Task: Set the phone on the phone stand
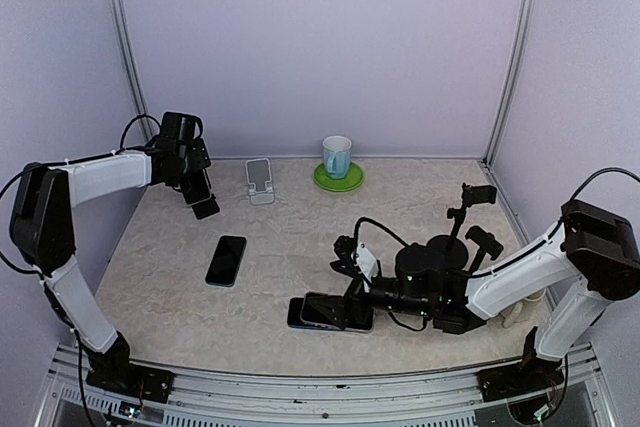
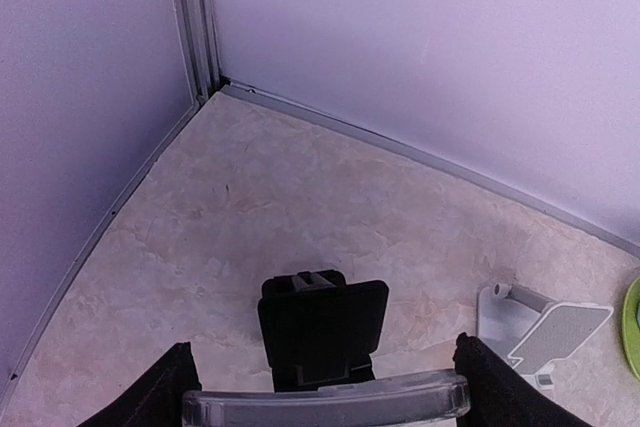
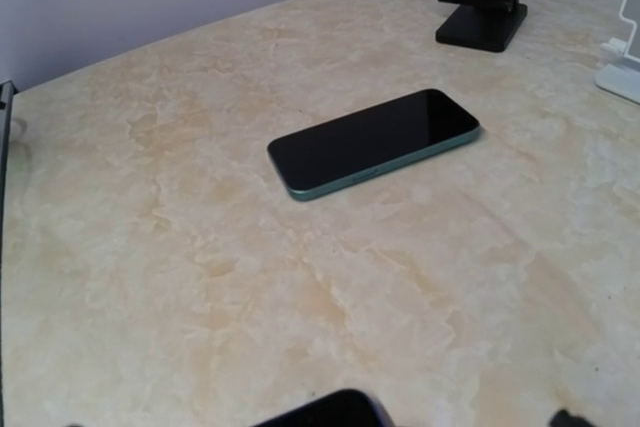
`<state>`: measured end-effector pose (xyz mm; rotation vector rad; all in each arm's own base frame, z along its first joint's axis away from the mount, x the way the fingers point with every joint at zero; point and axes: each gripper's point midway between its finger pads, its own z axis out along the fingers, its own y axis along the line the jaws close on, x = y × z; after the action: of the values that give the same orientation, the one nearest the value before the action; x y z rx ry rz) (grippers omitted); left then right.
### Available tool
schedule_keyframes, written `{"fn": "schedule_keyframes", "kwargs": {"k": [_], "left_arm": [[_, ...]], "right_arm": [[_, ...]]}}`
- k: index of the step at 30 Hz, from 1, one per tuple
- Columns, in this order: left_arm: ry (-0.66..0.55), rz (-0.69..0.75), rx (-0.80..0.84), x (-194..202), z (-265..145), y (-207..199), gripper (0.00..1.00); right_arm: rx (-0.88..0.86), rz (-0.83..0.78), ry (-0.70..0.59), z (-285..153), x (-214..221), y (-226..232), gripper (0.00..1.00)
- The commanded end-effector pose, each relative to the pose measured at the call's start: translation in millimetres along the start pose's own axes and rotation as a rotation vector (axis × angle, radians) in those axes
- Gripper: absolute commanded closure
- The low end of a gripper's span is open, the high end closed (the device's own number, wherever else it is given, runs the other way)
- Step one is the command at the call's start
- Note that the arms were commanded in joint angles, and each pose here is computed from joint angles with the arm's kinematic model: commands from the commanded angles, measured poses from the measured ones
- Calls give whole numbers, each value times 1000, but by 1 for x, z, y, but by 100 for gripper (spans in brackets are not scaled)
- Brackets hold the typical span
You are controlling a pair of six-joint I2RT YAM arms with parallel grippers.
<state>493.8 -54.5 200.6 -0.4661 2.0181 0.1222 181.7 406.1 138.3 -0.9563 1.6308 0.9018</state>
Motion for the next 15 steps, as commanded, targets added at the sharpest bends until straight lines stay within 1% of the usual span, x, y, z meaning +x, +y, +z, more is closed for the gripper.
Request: {"fn": "schedule_keyframes", "kwargs": {"k": [1,15], "left_arm": [[-91,-44,22,-34,0,-7,40],[-92,-52,24,-34,11,-8,40]], "right_arm": [[0,0,-3,5,-4,1,0],[-5,-5,6,9,-2,2,0]]}}
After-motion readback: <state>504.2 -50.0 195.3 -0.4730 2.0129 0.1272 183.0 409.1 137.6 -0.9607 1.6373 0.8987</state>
